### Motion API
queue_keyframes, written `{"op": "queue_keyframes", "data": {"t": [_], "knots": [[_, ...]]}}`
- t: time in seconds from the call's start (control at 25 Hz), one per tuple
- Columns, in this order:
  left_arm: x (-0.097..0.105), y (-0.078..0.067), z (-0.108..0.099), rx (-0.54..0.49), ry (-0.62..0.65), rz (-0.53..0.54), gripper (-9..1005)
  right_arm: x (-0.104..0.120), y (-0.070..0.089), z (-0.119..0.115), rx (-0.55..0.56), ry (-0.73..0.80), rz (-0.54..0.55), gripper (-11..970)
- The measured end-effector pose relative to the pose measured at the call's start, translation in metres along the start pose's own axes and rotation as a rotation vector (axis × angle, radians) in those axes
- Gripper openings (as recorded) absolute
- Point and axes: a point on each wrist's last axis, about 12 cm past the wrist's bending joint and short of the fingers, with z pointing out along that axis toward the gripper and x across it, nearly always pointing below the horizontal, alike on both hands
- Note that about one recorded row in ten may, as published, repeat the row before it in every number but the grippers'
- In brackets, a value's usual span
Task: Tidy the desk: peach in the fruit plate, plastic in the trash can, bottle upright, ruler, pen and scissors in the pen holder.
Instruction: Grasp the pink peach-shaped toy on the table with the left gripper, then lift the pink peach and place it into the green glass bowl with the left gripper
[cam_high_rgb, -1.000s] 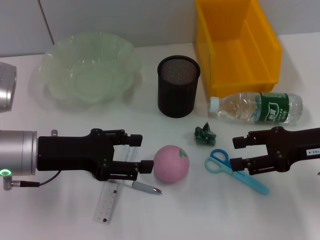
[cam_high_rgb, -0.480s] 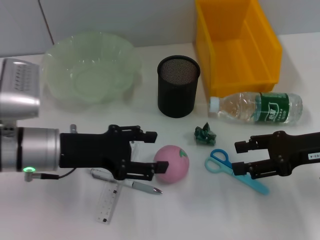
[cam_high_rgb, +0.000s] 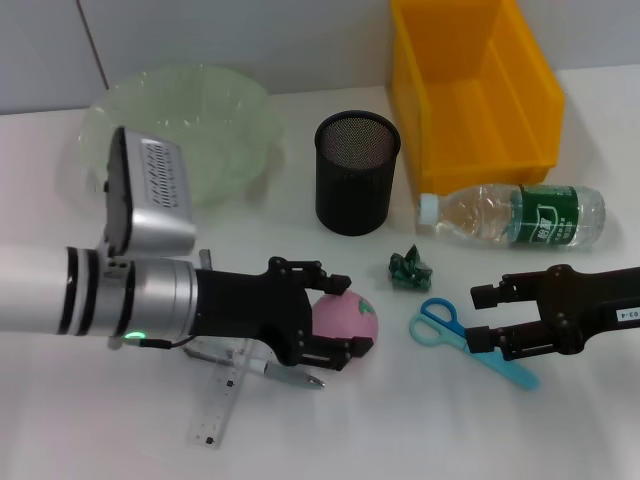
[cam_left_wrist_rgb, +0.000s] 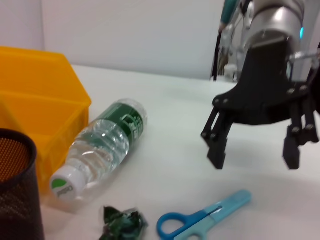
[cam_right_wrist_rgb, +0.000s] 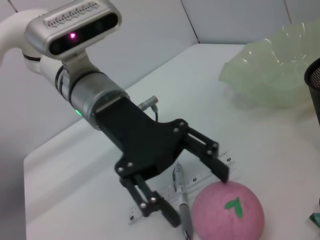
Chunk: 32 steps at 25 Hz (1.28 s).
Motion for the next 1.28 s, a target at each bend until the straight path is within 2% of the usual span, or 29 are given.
{"op": "queue_keyframes", "data": {"t": [0.4, 0.84, 1.04, 1.24, 1.28], "knots": [[0.003, 0.005, 0.011, -0.063, 0.078, 0.040, 796, 0.000, 0.000, -0.001, 0.002, 0.001, -0.001, 766], [0.004, 0.005, 0.014, -0.066, 0.098, 0.052, 796, -0.002, -0.001, -0.001, 0.006, -0.001, -0.006, 766], [-0.001, 0.006, 0.013, -0.076, 0.082, 0.062, 683, -0.003, -0.002, -0.002, 0.008, -0.002, -0.008, 766], [-0.006, 0.005, 0.010, -0.079, 0.032, 0.050, 499, -0.004, -0.002, -0.003, 0.012, -0.004, -0.009, 765], [-0.014, 0.005, -0.004, -0.095, -0.086, 0.027, 463, -0.004, -0.002, -0.003, 0.012, -0.004, -0.009, 765]]}}
